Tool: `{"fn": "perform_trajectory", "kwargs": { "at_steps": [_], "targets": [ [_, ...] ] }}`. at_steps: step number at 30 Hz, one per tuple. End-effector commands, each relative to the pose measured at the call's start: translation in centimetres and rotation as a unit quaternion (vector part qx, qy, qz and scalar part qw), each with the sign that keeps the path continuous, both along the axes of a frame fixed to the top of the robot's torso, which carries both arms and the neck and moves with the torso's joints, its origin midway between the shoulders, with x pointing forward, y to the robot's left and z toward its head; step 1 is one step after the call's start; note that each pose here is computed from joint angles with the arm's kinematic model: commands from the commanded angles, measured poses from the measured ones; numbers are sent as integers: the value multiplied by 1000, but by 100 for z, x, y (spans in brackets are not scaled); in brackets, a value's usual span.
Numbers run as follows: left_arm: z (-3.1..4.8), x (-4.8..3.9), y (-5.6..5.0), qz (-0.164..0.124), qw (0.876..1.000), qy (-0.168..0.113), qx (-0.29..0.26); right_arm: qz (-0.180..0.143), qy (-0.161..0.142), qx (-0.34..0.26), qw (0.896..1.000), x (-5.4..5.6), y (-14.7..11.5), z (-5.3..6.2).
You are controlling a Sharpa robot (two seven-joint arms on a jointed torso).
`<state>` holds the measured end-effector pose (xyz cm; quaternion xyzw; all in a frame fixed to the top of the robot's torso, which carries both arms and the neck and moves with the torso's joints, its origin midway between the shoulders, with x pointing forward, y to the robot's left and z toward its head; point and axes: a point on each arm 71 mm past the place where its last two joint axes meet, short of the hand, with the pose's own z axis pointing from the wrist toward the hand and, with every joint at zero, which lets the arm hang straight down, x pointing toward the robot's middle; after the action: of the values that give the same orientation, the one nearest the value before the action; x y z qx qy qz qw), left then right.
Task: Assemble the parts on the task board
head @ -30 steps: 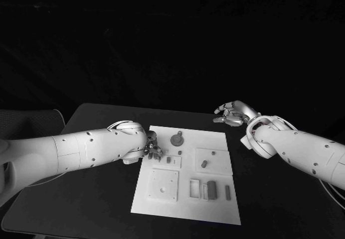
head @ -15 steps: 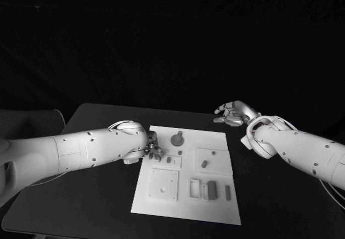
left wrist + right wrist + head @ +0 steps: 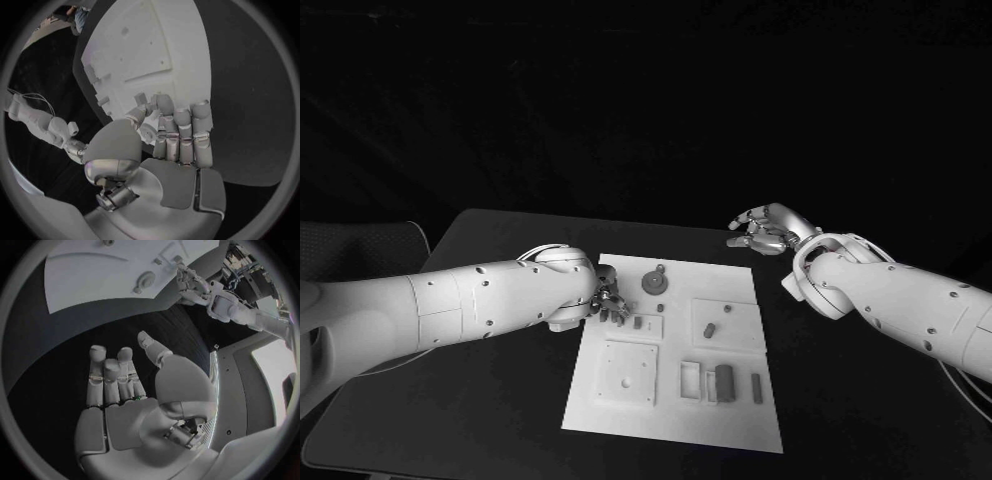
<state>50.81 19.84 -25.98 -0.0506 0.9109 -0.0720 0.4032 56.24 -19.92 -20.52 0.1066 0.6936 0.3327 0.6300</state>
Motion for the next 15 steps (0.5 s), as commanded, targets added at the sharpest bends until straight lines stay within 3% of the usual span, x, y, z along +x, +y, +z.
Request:
{"fn": "perform_trajectory", "kwargs": {
  "at_steps": [1, 15],
  "targets": [
    [-5, -12, -30, -12, 1000, 6, 0, 6, 2, -3, 1000, -3, 13, -3],
    [-11, -19, -9, -12, 1000, 11, 4, 6, 2, -3, 1000, -2, 9, -4]
  ]
}}
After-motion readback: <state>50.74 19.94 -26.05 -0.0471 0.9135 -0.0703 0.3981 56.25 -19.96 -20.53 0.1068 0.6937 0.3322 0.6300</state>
